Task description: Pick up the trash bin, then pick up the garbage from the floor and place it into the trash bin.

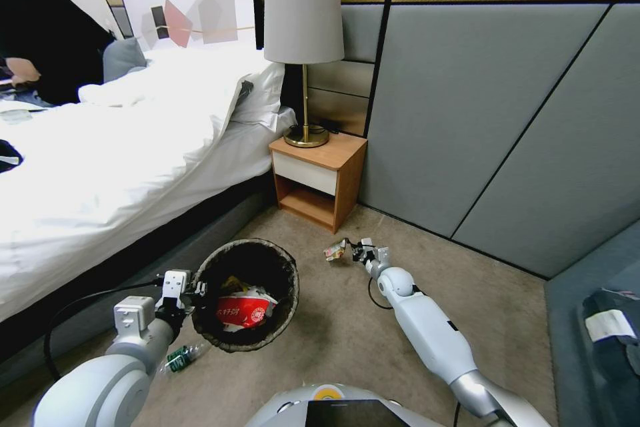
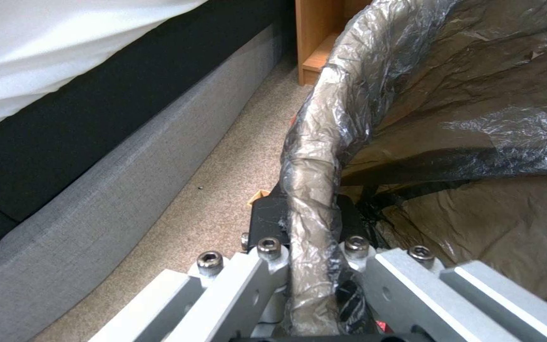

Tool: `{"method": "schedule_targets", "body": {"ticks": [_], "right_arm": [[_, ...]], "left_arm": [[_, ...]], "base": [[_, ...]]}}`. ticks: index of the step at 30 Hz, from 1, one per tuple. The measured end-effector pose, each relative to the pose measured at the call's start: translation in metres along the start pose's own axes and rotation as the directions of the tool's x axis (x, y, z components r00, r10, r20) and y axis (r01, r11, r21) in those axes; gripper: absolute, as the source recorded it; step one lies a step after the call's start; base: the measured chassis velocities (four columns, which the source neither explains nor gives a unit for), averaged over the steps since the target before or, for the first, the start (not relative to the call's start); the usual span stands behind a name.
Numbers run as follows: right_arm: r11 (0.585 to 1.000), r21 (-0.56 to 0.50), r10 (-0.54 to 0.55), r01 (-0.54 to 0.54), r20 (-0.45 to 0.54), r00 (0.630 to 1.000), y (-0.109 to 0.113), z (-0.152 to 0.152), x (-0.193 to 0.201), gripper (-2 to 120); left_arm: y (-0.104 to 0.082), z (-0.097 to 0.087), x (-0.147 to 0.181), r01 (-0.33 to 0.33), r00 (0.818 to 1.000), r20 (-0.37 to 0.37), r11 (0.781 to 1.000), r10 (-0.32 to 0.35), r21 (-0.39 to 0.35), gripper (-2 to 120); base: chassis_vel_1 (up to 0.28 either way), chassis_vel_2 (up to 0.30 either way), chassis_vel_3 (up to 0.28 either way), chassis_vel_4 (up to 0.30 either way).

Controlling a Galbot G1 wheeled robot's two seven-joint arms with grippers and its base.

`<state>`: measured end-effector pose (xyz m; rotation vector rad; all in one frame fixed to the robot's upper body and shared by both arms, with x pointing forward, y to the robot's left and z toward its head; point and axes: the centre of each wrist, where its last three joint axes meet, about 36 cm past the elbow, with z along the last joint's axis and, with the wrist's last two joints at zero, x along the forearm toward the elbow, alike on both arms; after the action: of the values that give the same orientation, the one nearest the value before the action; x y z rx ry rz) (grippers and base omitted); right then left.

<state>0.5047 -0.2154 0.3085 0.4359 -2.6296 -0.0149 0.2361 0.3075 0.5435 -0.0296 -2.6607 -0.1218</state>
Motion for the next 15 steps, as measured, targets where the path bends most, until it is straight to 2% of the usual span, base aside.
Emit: {"method": "schedule_targets", "body": {"ticks": [7,15], "right_arm": [[1.0,0.016,-0.015,0.014,0.064,0.998,0.005,-0.026,0.021,0],[0.997,0.058,-0.054,0.046,0.159,0.986,0.013,-0.073,0.058,0]], "left_arm": [[0.0,-0.001,0.0,-0.004,1.0,0.003,1.0,0.004,0.001,0],[0.0,-0.001,0.0,-0.006,1.0,0.004,1.0,0.006,0.004,0]], "base": [[0.0,0.0,0.0,0.0],[0.0,0.0,0.0,0.0]]}}
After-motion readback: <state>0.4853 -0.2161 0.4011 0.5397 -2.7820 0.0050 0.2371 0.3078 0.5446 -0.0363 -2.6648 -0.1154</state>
